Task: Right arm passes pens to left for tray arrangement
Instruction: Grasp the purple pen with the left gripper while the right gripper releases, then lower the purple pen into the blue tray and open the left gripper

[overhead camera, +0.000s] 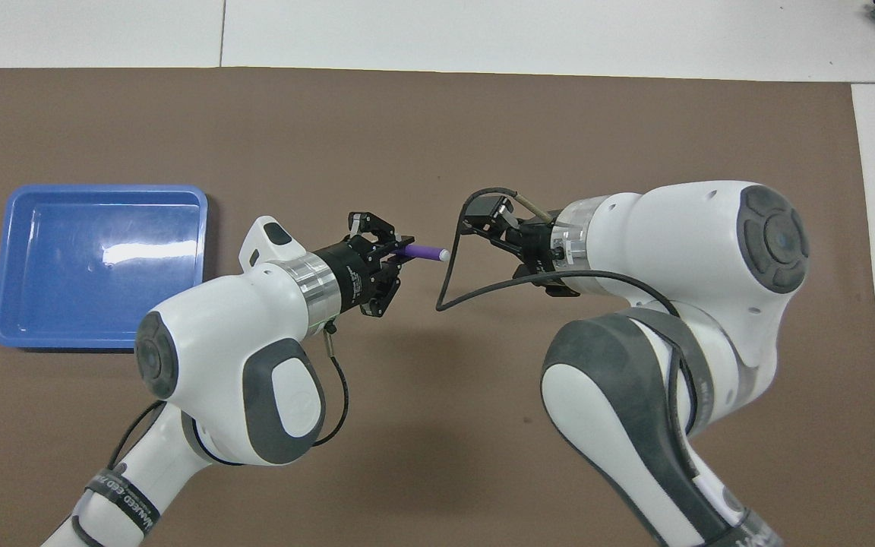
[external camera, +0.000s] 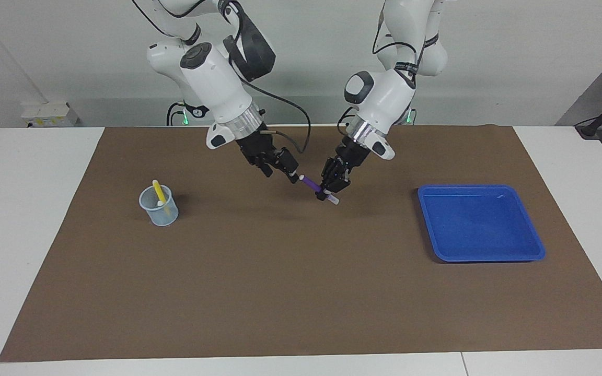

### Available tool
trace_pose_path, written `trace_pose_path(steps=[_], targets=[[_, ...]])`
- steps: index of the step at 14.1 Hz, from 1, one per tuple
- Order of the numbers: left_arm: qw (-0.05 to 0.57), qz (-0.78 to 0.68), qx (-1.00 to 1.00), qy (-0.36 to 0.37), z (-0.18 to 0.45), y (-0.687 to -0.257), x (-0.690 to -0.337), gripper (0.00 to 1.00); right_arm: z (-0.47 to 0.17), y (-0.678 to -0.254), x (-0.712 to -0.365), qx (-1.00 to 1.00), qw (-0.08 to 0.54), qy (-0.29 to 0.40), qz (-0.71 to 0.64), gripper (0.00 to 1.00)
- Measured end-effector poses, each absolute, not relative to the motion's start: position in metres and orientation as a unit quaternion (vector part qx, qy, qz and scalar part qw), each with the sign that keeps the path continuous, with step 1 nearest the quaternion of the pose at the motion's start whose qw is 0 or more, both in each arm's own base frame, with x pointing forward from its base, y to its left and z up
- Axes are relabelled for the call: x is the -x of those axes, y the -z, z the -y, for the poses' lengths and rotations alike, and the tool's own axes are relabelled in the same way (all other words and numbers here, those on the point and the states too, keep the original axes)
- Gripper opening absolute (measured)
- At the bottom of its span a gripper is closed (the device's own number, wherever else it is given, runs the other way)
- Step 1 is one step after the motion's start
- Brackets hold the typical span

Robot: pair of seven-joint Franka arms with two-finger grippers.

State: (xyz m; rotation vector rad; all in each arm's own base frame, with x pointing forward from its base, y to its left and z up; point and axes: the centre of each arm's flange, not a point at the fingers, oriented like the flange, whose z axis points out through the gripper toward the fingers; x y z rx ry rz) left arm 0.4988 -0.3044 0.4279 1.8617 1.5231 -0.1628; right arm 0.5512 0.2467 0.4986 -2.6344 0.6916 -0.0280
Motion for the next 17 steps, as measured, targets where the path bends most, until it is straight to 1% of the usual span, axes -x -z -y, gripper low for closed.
trace_pose_path(steps=[4, 7, 9, 10, 13, 14, 15, 17], targets=[[0.327, -0.483, -0.808, 0.084, 0.254, -0.428, -0.515, 0.17, -0.185, -0.491, -0.555, 0.986, 0.128, 0.001, -0.102, 1.00], [0.268, -0.404, -0.871, 0.080, 0.227, -0.430, -0.518, 0.17, -0.133, -0.480, -0.561, 0.996, 0.080, 0.008, 0.027, 1.00], [0.228, -0.347, -0.906, 0.081, 0.208, -0.438, -0.523, 0.17, -0.096, -0.470, -0.565, 0.991, 0.058, 0.011, 0.123, 1.00], [0.211, -0.316, -0.921, 0.082, 0.196, -0.442, -0.525, 0.17, -0.080, -0.468, -0.567, 0.986, 0.046, 0.013, 0.158, 0.93], [0.160, -0.225, -0.958, 0.081, 0.150, -0.449, -0.533, 0.17, -0.056, -0.461, -0.570, 0.976, 0.013, 0.021, 0.217, 0.90], [0.142, -0.195, -0.967, 0.078, 0.135, -0.450, -0.535, 0.17, -0.056, -0.454, -0.569, 0.973, 0.004, 0.022, 0.231, 0.83], [0.124, -0.165, -0.976, 0.075, 0.119, -0.450, -0.537, 0.17, -0.056, -0.442, -0.566, 0.969, -0.002, 0.022, 0.246, 0.72], [0.100, -0.116, -0.986, 0.067, 0.090, -0.448, -0.540, 0.17, -0.054, -0.420, -0.559, 0.959, -0.015, 0.015, 0.281, 0.70]])
